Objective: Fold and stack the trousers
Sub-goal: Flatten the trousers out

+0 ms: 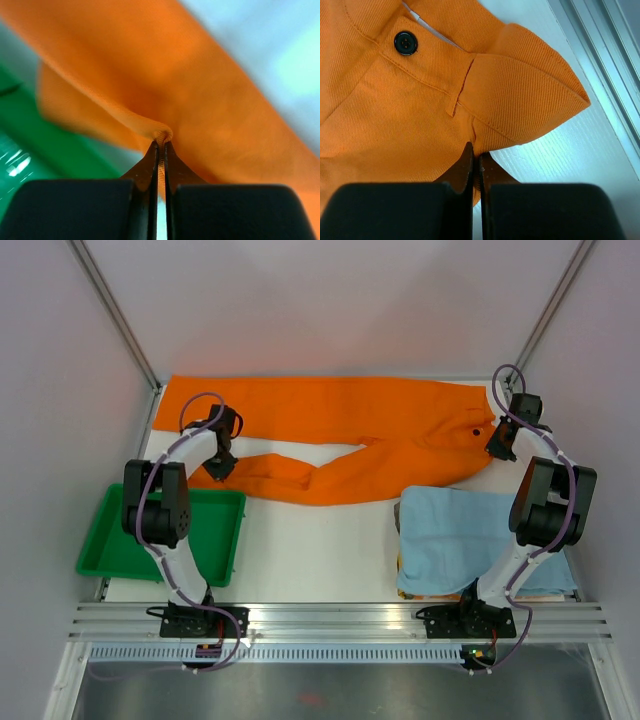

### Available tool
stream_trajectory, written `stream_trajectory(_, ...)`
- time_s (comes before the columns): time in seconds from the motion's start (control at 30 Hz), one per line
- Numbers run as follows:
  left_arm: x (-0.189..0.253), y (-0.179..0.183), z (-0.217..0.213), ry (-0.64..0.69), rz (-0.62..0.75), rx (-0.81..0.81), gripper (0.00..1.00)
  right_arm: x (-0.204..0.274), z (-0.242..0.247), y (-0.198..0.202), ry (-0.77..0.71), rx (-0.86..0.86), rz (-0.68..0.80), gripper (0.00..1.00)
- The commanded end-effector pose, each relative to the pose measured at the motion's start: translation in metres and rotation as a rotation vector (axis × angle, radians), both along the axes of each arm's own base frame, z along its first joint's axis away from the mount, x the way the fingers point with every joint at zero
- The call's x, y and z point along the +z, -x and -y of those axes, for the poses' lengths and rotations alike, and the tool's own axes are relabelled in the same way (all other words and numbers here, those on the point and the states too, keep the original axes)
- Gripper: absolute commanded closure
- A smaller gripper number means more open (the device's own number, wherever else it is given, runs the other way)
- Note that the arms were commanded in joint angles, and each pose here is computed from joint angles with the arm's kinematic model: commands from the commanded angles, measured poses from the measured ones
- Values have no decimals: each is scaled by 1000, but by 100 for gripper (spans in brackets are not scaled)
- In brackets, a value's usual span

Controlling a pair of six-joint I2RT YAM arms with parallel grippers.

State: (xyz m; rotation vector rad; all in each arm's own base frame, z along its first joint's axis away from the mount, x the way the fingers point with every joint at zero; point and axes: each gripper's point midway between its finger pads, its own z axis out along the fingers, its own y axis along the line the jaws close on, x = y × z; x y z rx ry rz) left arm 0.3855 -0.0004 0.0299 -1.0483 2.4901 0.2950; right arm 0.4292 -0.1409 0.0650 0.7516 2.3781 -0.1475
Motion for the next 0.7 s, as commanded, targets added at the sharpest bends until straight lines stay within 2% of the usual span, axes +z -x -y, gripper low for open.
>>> stream_trajectory(0.0, 68, 17, -22, -81, 107, 122, 98, 23, 9, -6, 43, -21, 70, 100)
stream_trajectory(0.2, 162, 47, -65, -306, 130, 310, 98, 29, 8, -3, 40, -45, 101, 100)
stream_trajectory(0.27, 183, 42, -70, -334, 167, 332, 98, 37, 9, -3, 42, -59, 125, 100)
stream_trajectory(0.37, 212, 14, -72, -330, 252, 342, 98, 54, 7, -11, 27, -70, 198, 100)
stream_trajectory(0.5, 198, -25, -70, -292, 205, 308, 98, 90, 11, -33, 29, -90, 320, 100)
stream_trajectory(0.53, 178, -37, -70, -320, 133, 252, 98, 96, 13, -37, 32, -91, 333, 100)
stream_trajectory(0.67, 166, -38, -79, -405, 16, 217, 98, 124, 20, -47, 66, -89, 362, 100)
